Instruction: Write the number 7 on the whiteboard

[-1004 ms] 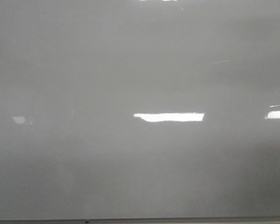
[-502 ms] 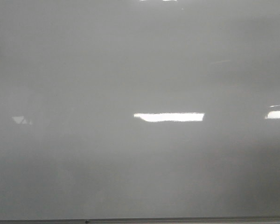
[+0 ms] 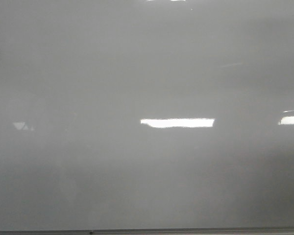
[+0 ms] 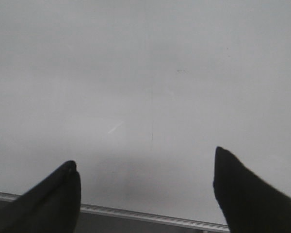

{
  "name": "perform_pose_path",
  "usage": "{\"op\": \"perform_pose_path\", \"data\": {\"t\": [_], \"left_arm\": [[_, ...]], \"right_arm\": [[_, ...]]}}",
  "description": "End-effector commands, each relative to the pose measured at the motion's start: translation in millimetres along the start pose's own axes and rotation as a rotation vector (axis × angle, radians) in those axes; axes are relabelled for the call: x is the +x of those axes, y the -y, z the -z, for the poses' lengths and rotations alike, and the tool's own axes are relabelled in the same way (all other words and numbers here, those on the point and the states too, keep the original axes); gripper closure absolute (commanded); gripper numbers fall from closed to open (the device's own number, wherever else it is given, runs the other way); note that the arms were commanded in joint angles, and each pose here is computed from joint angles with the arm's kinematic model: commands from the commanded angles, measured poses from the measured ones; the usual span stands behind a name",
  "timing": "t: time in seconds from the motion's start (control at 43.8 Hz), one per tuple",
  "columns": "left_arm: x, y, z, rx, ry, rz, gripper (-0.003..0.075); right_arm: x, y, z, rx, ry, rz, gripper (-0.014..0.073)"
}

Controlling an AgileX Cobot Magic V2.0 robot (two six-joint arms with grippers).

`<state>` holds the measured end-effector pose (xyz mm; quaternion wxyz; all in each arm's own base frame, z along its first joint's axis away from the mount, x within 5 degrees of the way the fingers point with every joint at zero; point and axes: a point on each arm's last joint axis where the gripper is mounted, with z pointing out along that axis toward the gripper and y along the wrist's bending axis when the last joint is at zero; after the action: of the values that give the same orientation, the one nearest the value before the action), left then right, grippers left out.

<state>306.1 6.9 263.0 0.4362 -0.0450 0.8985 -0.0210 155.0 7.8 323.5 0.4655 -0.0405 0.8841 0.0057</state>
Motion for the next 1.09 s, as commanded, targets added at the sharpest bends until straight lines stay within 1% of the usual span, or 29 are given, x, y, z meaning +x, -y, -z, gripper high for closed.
{"op": "perform_pose_path", "data": {"t": [0.0, 0.137, 0.274, 0.365, 0.433, 0.593, 0.684, 0.753, 0.89, 0.981, 1.072], "left_arm": [[-19.1, 2.9, 11.9, 0.009, 0.106, 0.000, 0.0671], [-17.5, 3.0, 12.5, 0.009, 0.087, 0.000, 0.0741], [-17.6, 4.1, 22.0, 0.014, 0.024, -0.002, 0.0741], [-20.7, 5.5, 34.1, 0.020, -0.022, -0.004, 0.0741], [-24.8, 6.7, 45.4, 0.024, -0.062, -0.017, 0.0741], [-36.7, 10.8, 69.6, 0.051, -0.142, -0.147, 0.0741], [-39.6, 20.6, 82.0, 0.111, -0.228, -0.267, 0.0741], [-41.0, 34.8, 90.6, 0.203, -0.265, -0.379, 0.0741], [-38.2, 69.7, 103.4, 0.413, -0.269, -0.553, 0.0741], [-34.6, 93.0, 108.4, 0.504, -0.257, -0.637, 0.0741], [-29.9, 118.6, 112.2, 0.583, -0.269, -0.735, 0.0741]], "right_arm": [[-16.7, 0.3, 6.3, 0.005, 0.109, 0.014, 0.0011], [-16.8, 0.3, 6.4, 0.005, 0.111, 0.014, 0.0011], [-18.8, 0.4, 7.5, 0.006, 0.133, 0.014, 0.0011], [-21.2, -0.4, 14.8, -0.003, 0.158, 0.000, 0.0011], [-25.0, -1.3, 20.6, -0.014, 0.151, -0.013, 0.0011], [-36.9, -2.1, 31.9, -0.030, 0.091, -0.018, 0.0011], [-43.0, -2.1, 31.8, -0.034, 0.041, -0.017, 0.0011], [-47.0, -2.1, 28.2, -0.037, 0.008, -0.008, 0.0011], [-51.0, -2.4, 17.5, -0.045, -0.044, 0.004, 0.0011], [-50.9, -3.6, 9.5, -0.061, -0.073, 0.016, 0.0011], [-50.4, -8.6, 2.9, -0.120, -0.098, 0.048, 0.0011]]}}
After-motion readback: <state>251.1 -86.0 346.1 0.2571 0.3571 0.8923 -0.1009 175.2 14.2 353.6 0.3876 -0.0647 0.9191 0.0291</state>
